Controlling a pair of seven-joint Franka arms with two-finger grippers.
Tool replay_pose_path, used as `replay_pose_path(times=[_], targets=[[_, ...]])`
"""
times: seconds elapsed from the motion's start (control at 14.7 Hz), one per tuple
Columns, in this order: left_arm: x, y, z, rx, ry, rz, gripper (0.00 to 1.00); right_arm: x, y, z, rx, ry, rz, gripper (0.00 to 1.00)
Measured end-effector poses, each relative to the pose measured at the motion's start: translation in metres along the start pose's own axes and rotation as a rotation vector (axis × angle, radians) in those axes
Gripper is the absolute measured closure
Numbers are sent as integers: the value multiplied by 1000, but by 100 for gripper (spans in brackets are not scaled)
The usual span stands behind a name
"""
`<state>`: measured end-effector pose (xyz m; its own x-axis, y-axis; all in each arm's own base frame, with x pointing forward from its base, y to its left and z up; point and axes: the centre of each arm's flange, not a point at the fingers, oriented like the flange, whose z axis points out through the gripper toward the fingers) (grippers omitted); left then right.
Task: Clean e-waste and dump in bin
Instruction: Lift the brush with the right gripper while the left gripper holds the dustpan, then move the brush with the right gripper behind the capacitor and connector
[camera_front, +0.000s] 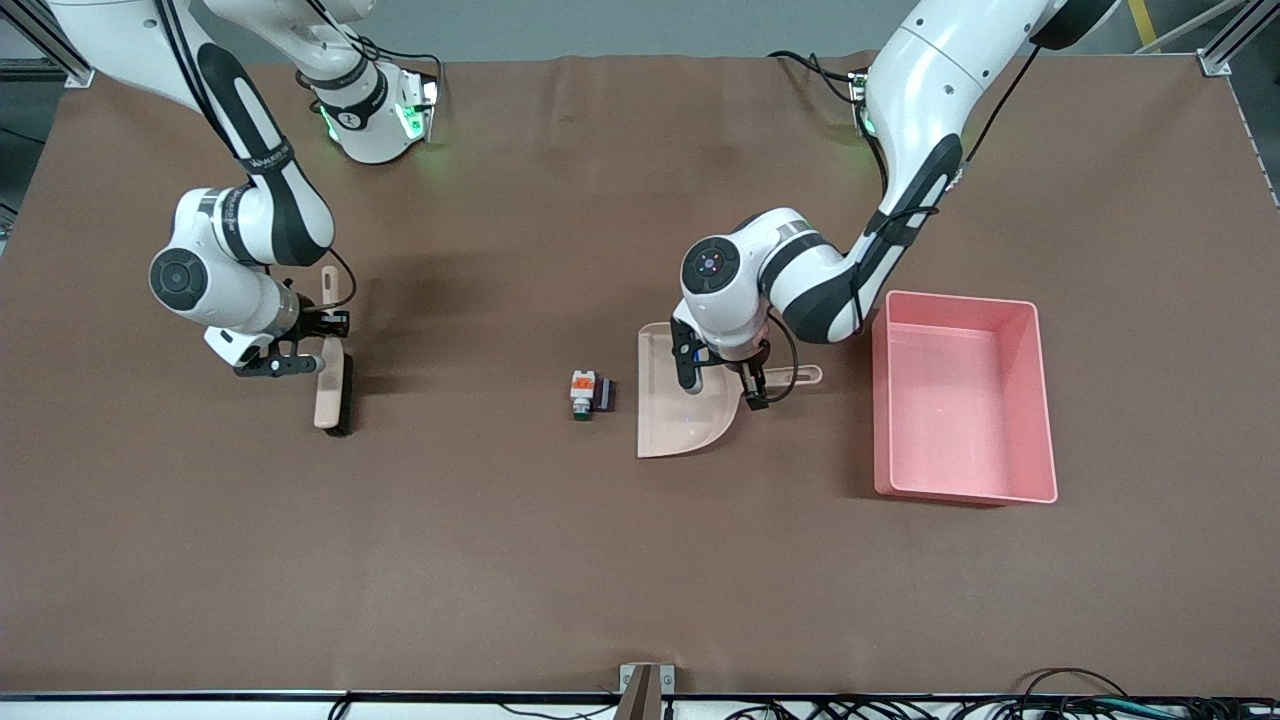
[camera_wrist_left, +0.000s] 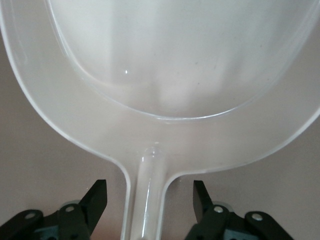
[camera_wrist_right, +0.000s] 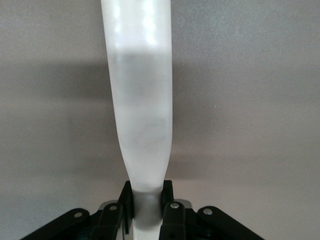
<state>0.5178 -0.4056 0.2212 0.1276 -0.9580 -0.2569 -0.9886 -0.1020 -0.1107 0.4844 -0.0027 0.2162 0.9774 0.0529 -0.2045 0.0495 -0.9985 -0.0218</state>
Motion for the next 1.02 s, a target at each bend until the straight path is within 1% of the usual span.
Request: replay_pose_path(times=[0.27,0.34,0.41,0.48,0.54,0.61,0.68,0.75,0.82,0.88,0.95,1.02], targets=[[0,-1,6,-7,3,-19,26,13,-6,-24,1,-6,-12,74],[-1,-2,6,-7,5,-21,31,18,-9,-32,3,-4,-16,74],[-1,-2,6,-6,7,-22,39,22,-14,-40,9,-1,-20,74],[0,-2,5,-5,10,-22,40,25,-23,-46,20,-4,-25,74],[0,-2,5,-4,12,-23,45,27,-35,-50,32,-12,-33,74],[0,-2,5,-3,13,-23,55,28,-48,-55,40,-17,-40,74],[0,-2,5,-3,14,-23,60,30,-58,-58,45,-18,-41,74],[0,-2,5,-3,14,-23,60,31,-67,-61,47,-17,-39,74],[0,-2,5,-3,14,-22,63,31,-76,-63,49,-14,-31,74],[1,-2,5,-3,14,-22,63,31,-86,-65,54,-12,-20,74],[1,-2,5,-3,15,-22,67,31,-99,-65,59,-12,-10,74],[1,-2,5,-3,15,-22,67,29,-114,-65,65,-13,-1,74]])
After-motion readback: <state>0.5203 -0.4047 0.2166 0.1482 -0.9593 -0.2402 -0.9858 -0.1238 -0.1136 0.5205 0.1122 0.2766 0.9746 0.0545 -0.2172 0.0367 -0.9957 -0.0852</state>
